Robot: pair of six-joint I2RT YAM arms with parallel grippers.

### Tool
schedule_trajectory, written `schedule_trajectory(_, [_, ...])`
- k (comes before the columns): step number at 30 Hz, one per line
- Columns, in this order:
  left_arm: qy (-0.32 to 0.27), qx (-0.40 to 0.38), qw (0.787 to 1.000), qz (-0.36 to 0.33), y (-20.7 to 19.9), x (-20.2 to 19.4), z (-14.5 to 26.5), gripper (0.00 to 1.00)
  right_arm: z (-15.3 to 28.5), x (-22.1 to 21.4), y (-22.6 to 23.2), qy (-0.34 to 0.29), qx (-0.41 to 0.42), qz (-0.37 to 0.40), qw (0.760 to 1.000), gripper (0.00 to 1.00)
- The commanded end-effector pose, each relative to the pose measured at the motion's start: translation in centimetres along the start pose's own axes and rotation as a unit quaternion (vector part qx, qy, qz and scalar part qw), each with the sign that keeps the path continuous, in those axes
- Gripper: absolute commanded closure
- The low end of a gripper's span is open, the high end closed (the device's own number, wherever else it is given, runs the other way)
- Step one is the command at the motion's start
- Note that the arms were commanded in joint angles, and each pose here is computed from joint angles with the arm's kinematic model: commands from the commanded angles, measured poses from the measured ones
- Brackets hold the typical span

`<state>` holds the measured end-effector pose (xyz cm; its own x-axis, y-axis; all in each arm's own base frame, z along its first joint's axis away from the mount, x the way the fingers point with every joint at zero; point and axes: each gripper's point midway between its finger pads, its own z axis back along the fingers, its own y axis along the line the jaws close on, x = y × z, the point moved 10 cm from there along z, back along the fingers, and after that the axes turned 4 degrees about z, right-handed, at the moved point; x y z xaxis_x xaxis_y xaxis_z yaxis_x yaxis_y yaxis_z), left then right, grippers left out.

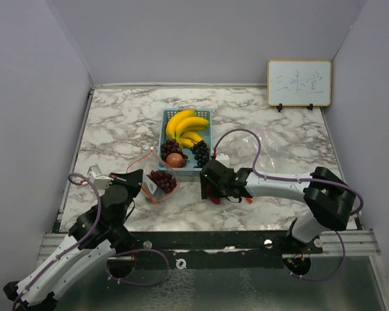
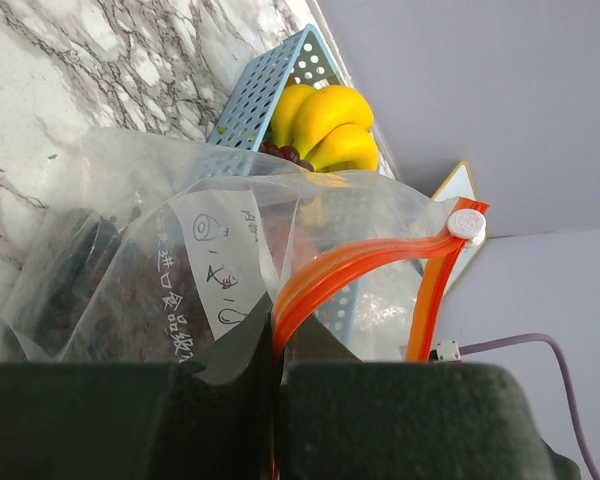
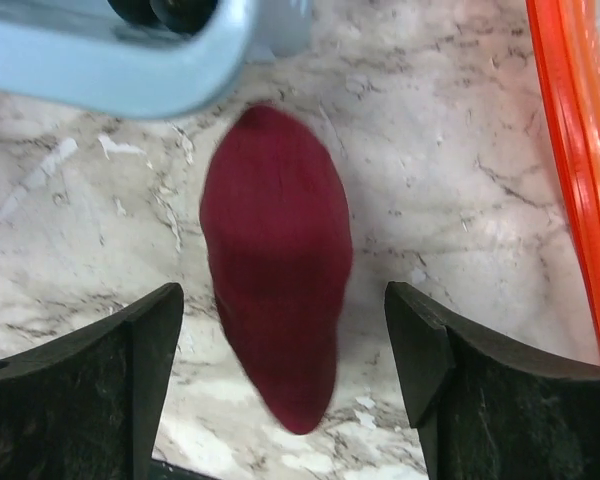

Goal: Place the food in the zip-top bag and seal the zipper
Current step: Pick up the fake vegetable at the center of the board.

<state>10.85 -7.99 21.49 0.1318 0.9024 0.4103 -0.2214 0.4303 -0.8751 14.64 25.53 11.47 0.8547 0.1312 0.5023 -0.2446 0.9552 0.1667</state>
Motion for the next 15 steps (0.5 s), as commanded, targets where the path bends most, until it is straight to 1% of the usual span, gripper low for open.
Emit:
schedule_trajectory(1, [-0.009,-0.002,1.0,0.012,0.1,0.6,0.5,1.0,-1.3,1.3,0.7,-0.064,0.0,-0.009,0.998,0.2])
schedule_trajectory(3, [-0.008,-0.001,1.0,0.011,0.3,0.5,0.4,1.0,-1.8,1.5,0.8,-0.076,0.002,-0.002,0.997,0.23])
schedule_trajectory(5, [-0.006,0.002,1.0,0.008,0.3,0.4,0.3,1.0,-2.3,1.6,0.9,-0.08,-0.002,0.006,0.997,0.33])
schedule_trajectory(6, [-0.005,0.003,1.0,0.006,0.3,0.3,0.3,1.0,-2.5,1.6,1.0,-0.078,-0.004,0.008,0.997,0.42])
schedule_trajectory(7, [-0.004,0.004,1.0,0.005,0.3,0.2,0.3,1.0,-2.5,1.7,1.0,-0.074,-0.006,0.01,0.997,0.55])
schedule_trajectory(9, [-0.001,0.006,1.0,0.003,0.3,0.1,0.2,1.0,-2.0,1.8,1.0,-0.068,-0.009,0.013,0.998,0.77])
schedule_trajectory(10, [-0.001,0.006,1.0,0.004,0.4,0.1,0.2,1.0,-1.4,2.1,1.1,-0.07,-0.007,0.016,0.997,0.84])
schedule_trajectory(11, [0.0,0.007,1.0,0.004,0.4,0.0,0.1,1.0,-0.5,2.2,1.3,-0.072,-0.002,0.022,0.997,0.88])
schedule_trajectory(12, [-0.001,0.007,1.0,0.005,0.4,0.0,0.1,1.0,0.7,2.6,1.5,-0.081,0.011,0.029,0.996,0.9])
schedule_trajectory(15, [-0.002,0.005,1.0,0.004,0.4,0.0,0.0,1.0,5.4,4.2,3.4,-0.122,0.088,0.071,0.986,0.92])
